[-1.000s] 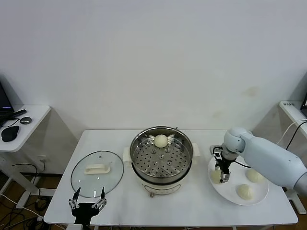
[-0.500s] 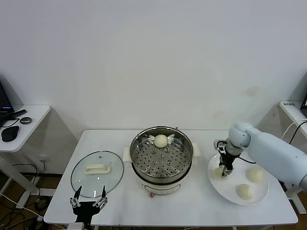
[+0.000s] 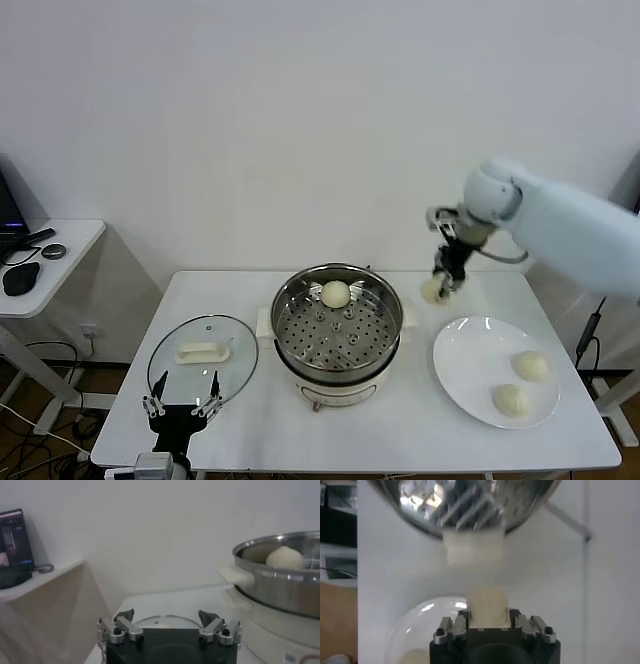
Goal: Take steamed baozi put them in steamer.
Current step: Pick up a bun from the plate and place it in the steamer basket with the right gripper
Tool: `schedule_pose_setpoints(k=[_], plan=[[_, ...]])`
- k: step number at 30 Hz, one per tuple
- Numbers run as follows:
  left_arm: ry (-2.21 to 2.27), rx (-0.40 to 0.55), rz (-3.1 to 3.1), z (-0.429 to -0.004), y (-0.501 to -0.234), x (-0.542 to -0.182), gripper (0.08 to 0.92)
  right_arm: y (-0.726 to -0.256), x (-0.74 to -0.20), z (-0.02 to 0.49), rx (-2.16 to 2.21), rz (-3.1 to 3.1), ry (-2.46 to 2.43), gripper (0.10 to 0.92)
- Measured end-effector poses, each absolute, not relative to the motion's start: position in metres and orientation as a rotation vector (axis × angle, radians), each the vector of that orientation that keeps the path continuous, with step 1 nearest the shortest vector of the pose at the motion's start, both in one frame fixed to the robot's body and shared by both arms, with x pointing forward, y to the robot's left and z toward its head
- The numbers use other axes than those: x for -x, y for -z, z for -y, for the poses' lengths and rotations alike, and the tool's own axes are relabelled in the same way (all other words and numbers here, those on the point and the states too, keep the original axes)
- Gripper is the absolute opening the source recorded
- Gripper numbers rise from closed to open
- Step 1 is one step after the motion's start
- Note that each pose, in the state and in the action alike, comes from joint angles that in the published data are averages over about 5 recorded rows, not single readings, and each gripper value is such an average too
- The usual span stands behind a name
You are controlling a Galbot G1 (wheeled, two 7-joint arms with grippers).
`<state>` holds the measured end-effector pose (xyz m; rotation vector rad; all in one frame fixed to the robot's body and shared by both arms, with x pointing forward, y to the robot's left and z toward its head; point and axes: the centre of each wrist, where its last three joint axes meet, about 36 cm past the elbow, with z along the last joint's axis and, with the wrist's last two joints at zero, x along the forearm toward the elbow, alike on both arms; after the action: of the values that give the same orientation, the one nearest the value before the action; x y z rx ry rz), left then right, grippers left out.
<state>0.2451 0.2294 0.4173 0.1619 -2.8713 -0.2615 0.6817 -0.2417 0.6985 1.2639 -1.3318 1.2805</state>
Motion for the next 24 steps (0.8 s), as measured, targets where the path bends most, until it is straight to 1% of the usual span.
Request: schedule_pose_setpoints(k=[5,9,15,24], plan=[[0.275,-0.161,2.867,-0.228,-0.420,-0.242,0.823,-0.728,-0.683,0.189,-1.316,1.316,-1.313,0.484],[0.278,-0.146,2.853,-0.226,-0.419,-0.240,0.823,-0.734,-0.683,0.144,-1.353,1.285,-1.336,0.484],[0.270,-0.136,2.840,-0.222,-0.416,-0.239,0.823,-0.721,-0.680,0.082,-1.397,1.223,-1.374,0.484],[0.266,-0.138,2.843,-0.222,-0.416,-0.239,0.823,-0.681,-0.672,0.005,-1.430,1.134,-1.448,0.495]])
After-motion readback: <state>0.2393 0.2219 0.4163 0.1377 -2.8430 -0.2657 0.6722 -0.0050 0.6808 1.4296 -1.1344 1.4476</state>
